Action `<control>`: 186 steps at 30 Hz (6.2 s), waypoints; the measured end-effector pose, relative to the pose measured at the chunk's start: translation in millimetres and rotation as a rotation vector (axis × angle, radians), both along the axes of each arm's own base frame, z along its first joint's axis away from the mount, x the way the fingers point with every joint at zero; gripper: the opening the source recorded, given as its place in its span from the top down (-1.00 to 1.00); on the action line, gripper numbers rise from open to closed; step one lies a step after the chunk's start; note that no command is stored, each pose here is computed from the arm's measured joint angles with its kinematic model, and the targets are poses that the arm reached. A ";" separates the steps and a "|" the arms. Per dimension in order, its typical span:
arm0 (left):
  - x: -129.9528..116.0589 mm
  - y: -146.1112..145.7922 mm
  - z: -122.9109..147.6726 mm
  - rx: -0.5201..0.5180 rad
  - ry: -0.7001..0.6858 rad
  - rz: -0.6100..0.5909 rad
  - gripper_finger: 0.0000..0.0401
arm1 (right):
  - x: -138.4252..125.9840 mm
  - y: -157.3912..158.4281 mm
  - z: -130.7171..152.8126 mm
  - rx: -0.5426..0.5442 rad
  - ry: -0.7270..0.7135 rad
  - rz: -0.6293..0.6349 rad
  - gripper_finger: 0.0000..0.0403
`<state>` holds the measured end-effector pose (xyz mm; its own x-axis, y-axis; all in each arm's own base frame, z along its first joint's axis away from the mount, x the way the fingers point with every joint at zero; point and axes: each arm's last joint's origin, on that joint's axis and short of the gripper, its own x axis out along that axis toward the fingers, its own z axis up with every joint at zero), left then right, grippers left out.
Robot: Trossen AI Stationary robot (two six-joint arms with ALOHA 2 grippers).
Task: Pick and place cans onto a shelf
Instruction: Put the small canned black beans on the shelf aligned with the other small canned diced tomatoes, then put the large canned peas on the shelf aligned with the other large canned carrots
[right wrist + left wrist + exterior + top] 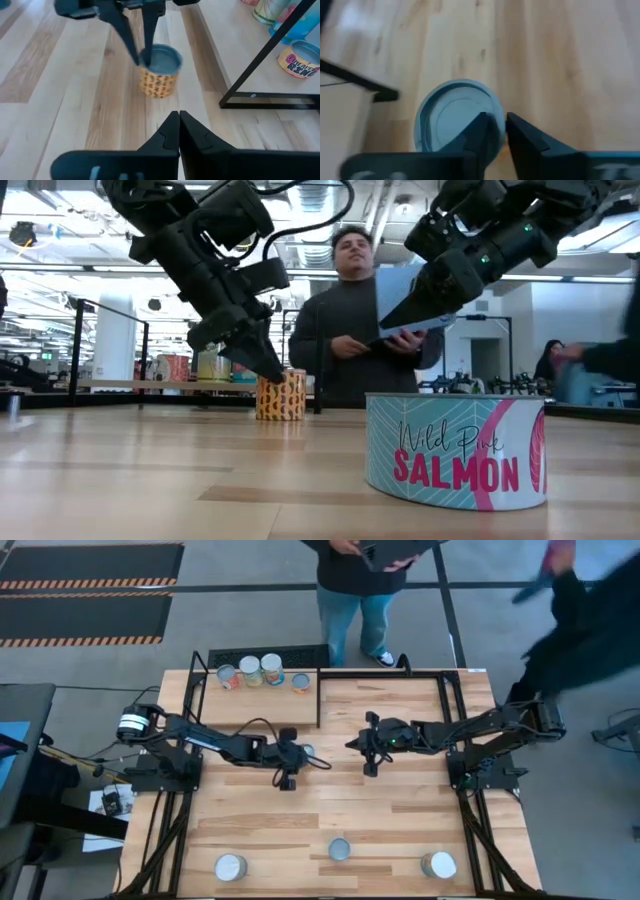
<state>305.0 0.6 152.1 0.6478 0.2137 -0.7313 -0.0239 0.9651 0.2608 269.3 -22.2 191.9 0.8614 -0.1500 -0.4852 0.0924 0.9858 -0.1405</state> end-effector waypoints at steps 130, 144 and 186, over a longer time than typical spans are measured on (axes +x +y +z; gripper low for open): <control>-102.8 56.7 91.2 -0.015 -0.159 0.563 0.75 | -20.1 -21.7 -12.5 0.042 -0.487 0.108 0.97; -99.2 -61.4 105.9 -0.242 -0.194 0.310 1.00 | -14.9 19.0 -15.0 0.049 -0.484 0.105 0.97; -57.2 -292.7 107.7 -0.581 0.618 1.023 0.28 | -15.1 27.2 -7.5 0.001 -0.555 0.154 0.97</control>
<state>247.8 -292.1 259.8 -0.0865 -0.0394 -0.9955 -0.8290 0.5571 0.0500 254.2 5.0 184.4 0.9989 -0.0023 0.0460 0.0074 0.9938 -0.1112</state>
